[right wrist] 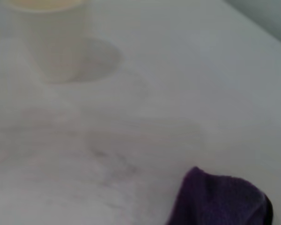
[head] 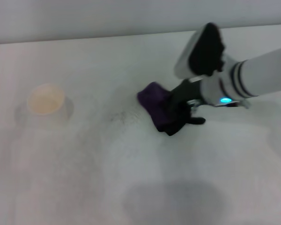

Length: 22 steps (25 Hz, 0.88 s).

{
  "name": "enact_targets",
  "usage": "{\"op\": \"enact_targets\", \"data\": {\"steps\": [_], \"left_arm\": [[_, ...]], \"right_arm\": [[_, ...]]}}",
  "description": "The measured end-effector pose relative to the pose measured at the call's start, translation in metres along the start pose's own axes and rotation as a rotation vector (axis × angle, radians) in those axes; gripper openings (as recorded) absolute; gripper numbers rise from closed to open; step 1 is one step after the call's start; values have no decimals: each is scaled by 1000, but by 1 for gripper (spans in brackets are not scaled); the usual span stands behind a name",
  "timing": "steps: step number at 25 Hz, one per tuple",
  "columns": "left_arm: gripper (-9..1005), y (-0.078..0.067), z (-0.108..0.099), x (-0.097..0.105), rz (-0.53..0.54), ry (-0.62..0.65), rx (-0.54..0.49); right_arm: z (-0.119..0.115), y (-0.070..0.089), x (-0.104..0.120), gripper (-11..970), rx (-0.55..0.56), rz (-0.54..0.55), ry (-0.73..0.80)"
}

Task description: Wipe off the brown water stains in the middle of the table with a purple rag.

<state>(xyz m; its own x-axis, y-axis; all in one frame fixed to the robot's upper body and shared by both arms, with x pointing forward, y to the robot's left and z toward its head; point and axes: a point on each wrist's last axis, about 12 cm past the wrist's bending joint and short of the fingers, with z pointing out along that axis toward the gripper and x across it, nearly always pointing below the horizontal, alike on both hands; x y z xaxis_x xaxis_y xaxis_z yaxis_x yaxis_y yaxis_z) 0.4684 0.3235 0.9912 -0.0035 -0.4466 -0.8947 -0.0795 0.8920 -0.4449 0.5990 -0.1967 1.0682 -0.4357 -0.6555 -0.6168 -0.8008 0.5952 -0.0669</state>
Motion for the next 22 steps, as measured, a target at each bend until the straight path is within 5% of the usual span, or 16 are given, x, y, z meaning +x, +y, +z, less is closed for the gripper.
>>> {"op": "enact_targets", "data": {"steps": [8,14,22], "left_arm": [[890,1,1,-1,-3,-8,-8],[889,-1,3,-2,-4,-10,-3],[889,-2,3,-1,-17,-10,-1]], "right_arm": [[-36,-16,30,136,12,74,-27],[-40,-13,32,196,8,55,-89],[-73,-33,32,353,30,238,-558]]}}
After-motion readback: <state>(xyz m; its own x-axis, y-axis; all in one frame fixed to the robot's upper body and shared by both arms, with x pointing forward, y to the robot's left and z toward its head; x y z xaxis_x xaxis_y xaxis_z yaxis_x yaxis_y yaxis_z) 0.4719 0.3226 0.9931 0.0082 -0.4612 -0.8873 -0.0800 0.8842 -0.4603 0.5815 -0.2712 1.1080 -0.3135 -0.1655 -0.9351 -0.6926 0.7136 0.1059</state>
